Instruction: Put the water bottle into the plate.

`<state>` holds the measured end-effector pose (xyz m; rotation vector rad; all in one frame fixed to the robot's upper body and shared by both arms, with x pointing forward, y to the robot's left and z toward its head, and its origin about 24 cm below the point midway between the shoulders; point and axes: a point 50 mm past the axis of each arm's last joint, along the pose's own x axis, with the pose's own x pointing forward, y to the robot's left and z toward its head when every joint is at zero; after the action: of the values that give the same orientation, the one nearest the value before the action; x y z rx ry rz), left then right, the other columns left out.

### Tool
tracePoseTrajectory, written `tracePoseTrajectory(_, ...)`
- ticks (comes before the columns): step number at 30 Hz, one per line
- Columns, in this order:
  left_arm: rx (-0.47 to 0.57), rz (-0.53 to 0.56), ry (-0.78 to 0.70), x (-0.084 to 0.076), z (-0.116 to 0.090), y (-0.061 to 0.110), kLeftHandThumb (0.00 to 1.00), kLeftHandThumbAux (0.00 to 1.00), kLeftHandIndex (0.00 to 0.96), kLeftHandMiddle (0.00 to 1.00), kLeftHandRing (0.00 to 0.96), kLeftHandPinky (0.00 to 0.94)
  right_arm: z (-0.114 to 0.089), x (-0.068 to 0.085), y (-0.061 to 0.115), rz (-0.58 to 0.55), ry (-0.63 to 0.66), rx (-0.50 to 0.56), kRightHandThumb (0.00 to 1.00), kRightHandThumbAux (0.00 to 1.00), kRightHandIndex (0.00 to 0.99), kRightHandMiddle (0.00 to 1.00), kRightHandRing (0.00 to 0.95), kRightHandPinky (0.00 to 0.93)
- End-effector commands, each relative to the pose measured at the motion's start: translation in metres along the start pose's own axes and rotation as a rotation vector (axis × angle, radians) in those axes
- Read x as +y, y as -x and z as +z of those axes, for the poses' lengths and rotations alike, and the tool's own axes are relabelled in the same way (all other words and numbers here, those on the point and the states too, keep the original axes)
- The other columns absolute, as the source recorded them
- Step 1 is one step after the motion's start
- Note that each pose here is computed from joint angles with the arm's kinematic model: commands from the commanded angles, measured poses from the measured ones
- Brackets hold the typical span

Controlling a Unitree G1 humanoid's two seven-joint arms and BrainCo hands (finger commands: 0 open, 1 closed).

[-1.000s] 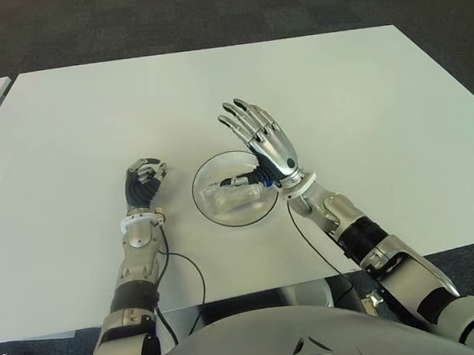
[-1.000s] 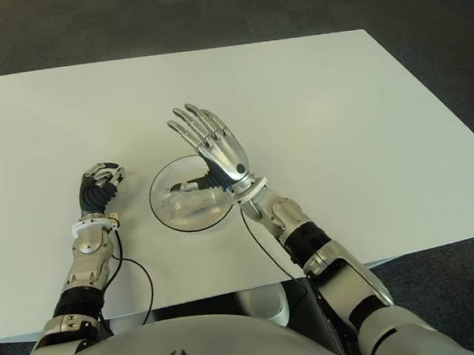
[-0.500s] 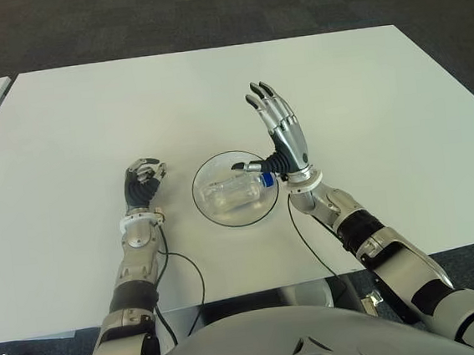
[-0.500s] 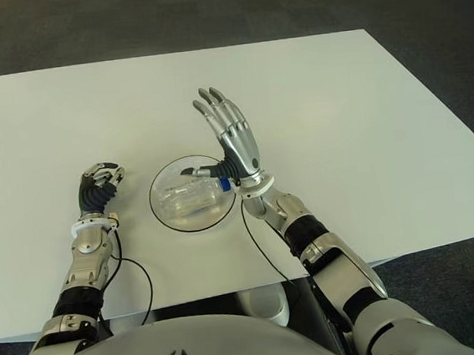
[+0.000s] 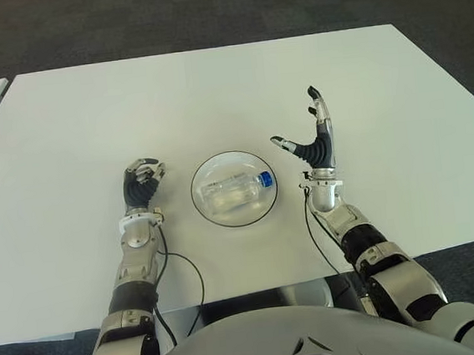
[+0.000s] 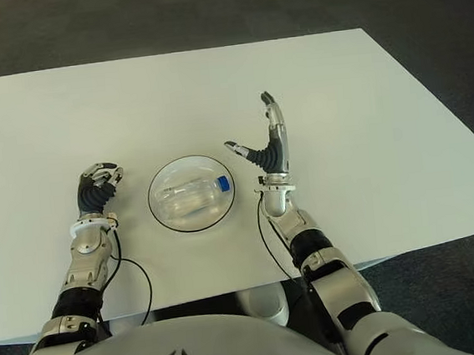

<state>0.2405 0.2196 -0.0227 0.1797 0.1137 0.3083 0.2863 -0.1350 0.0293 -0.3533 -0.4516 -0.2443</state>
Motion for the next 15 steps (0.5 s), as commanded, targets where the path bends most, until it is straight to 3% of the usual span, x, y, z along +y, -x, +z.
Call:
tracePoseTrajectory(1, 0.024, -0.010, -0.012, 0.000, -0.004, 0.002, 0.709, 0.717, 0.439, 0.775, 0.768, 0.768, -0.009, 0.001, 0.004, -0.028, -0.077, 0.112, 0.062, 0.853, 0.062, 0.076, 0.105, 0.218)
tracePoseTrajectory(11, 0.030, -0.012, -0.007, 0.000, -0.004, 0.003, 0.709, 0.716, 0.439, 0.774, 0.764, 0.768, -0.025, -0.011, 0.003, -0.052, -0.188, 0.238, 0.047, 0.850, 0.229, 0.244, 0.272, 0.367)
tracePoseTrajectory(15, 0.034, -0.010, -0.005, 0.000, -0.004, 0.003, 0.709, 0.716, 0.439, 0.774, 0.762, 0.770, -0.028, -0.015, 0.004, -0.050, -0.229, 0.259, 0.055, 0.893, 0.279, 0.297, 0.321, 0.398)
